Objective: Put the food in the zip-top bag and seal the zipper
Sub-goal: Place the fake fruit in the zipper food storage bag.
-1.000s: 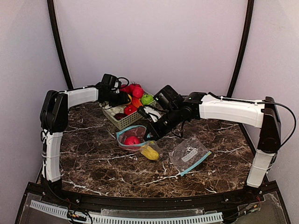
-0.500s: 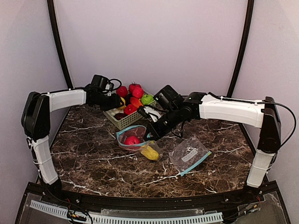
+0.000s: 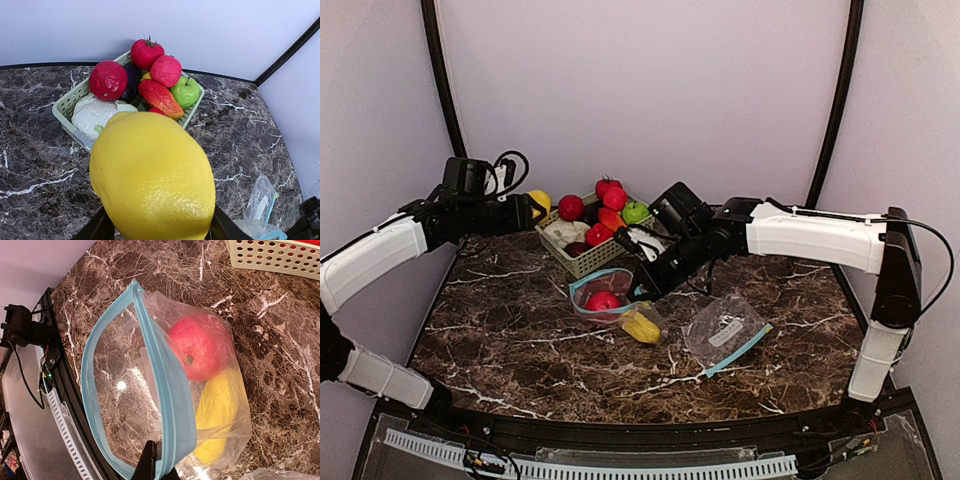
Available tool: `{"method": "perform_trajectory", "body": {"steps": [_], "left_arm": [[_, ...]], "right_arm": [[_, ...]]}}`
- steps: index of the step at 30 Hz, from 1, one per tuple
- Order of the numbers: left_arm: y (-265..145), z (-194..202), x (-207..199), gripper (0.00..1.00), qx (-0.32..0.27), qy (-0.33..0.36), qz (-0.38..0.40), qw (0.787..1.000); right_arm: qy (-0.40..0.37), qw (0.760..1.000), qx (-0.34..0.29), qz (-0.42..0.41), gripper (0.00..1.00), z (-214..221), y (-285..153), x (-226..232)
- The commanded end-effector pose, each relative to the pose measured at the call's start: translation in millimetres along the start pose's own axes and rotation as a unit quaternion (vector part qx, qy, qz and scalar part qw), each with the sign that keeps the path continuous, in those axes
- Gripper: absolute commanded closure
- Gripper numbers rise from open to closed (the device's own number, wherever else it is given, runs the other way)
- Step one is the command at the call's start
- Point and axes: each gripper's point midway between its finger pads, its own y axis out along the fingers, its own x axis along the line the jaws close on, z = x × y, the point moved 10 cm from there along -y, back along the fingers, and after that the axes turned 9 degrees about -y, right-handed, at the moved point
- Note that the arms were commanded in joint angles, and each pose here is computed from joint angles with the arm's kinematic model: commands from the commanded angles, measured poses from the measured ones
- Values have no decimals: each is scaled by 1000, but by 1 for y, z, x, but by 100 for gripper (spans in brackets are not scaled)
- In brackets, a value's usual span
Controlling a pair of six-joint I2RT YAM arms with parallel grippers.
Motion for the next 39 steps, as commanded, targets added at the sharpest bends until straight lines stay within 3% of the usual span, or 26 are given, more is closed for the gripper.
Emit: {"method": "perform_trajectory", "body": {"steps": [1, 6, 11, 15, 22, 39], "left_arm": [[-29, 19, -5, 42, 44, 33, 62, 997], [-57, 47, -30, 42, 112, 81, 166, 976], [-83, 88, -71, 42, 201, 139, 251, 937], [-88, 105, -83, 43, 247, 144, 284, 915], [-69, 119, -82, 44, 288, 150, 259, 910], [-15, 132, -90, 44, 319, 156, 210, 911]], "right_arm": [[-23, 999, -33, -2, 100, -9, -14, 7], [-27, 999, -28, 2, 100, -7, -14, 7], [-37, 999, -25, -2, 100, -7, -17, 8], [-44, 999, -22, 0, 100, -7, -19, 9], [-44, 999, -15, -11, 100, -3, -19, 10], [-95, 994, -24, -44, 100, -2, -23, 26]]}}
